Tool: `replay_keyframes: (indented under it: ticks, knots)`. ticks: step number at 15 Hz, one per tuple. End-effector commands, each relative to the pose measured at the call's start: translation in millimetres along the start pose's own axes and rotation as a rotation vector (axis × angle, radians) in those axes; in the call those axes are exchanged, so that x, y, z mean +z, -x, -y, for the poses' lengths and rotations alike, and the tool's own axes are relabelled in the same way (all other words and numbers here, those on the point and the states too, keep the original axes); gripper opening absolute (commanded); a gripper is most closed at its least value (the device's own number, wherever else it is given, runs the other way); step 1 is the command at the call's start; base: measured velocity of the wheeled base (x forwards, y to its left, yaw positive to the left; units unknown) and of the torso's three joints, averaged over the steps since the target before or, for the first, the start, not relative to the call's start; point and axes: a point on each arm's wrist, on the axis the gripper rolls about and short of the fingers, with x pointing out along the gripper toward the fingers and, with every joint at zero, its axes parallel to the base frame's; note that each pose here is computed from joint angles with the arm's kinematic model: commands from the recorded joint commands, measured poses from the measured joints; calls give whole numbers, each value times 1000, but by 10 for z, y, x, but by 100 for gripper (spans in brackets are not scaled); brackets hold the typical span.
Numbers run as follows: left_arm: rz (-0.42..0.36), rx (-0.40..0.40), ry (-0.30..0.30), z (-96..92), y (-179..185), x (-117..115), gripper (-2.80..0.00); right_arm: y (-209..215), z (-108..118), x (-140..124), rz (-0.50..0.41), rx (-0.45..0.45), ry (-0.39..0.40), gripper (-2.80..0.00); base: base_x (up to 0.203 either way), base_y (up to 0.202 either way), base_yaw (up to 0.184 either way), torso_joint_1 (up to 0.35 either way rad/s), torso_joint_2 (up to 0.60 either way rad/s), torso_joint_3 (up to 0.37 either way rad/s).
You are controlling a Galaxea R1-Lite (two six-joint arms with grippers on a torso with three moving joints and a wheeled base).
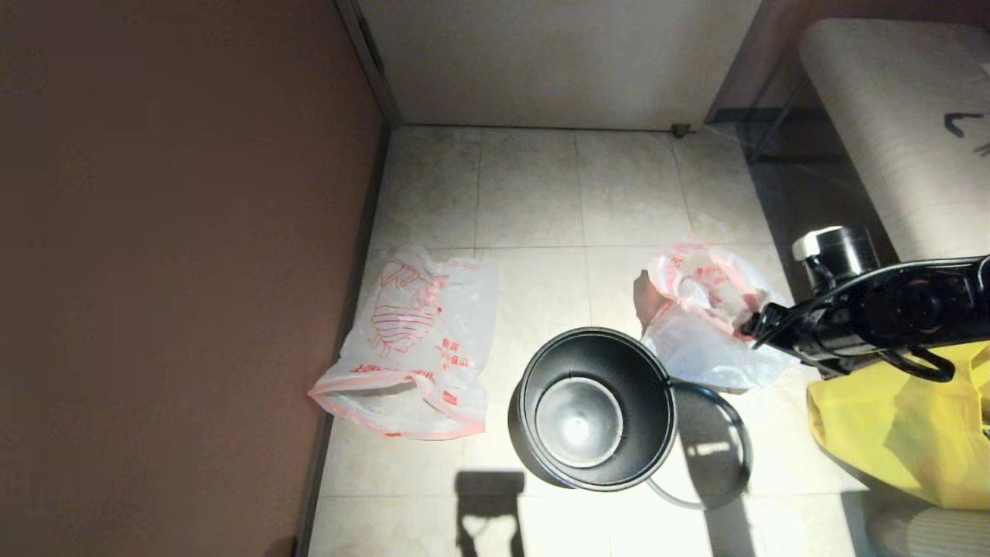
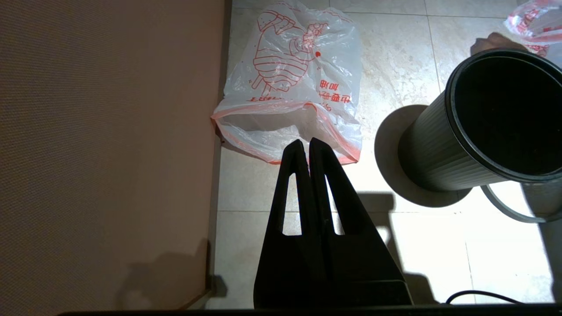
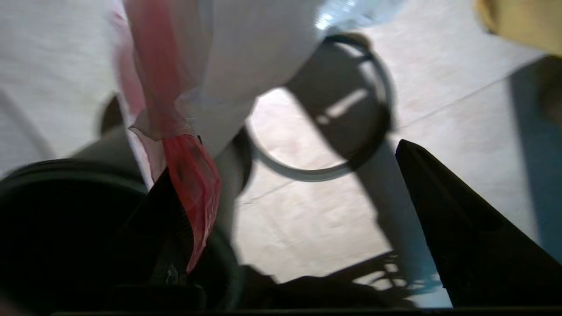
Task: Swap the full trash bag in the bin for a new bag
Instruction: Place the trash bag on the floor
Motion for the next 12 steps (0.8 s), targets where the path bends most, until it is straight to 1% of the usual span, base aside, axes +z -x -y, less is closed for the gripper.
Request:
replay_keyframes:
  ticks: [1, 2, 4, 5, 6, 7, 8, 9, 12]
  knots:
    - [1, 0, 0, 0, 0, 0, -280, 355, -39, 144, 36, 124, -67, 0, 0, 0, 0, 0, 0, 0]
    - [1, 0, 0, 0, 0, 0, -280, 416, -43, 192, 30, 173, -98, 0, 0, 0, 0, 0, 0, 0]
    - [-1, 0, 0, 0, -1, -4, -280, 427, -62, 284, 53, 201, -130, 0, 0, 0, 0, 0, 0, 0]
    - [0, 0, 0, 0, 0, -1, -280, 454, -68, 369, 72, 224, -160, 0, 0, 0, 0, 0, 0, 0]
    - [0, 0, 0, 0, -1, -3, -280, 502, -87, 457, 77, 269, -200, 0, 0, 0, 0, 0, 0, 0]
    - [1, 0, 0, 0, 0, 0, -280, 575, -106, 559, 71, 336, -249, 0, 0, 0, 0, 0, 0, 0]
    - [1, 1, 0, 0, 0, 0, -280, 659, -121, 655, 69, 396, -285, 0, 0, 0, 0, 0, 0, 0]
    - [1, 0, 0, 0, 0, 0, -280, 717, -142, 719, 70, 434, -304, 0, 0, 0, 0, 0, 0, 0]
    - [0, 0, 0, 0, 0, -2, -280, 863, -208, 923, 90, 500, -359, 0, 0, 0, 0, 0, 0, 0]
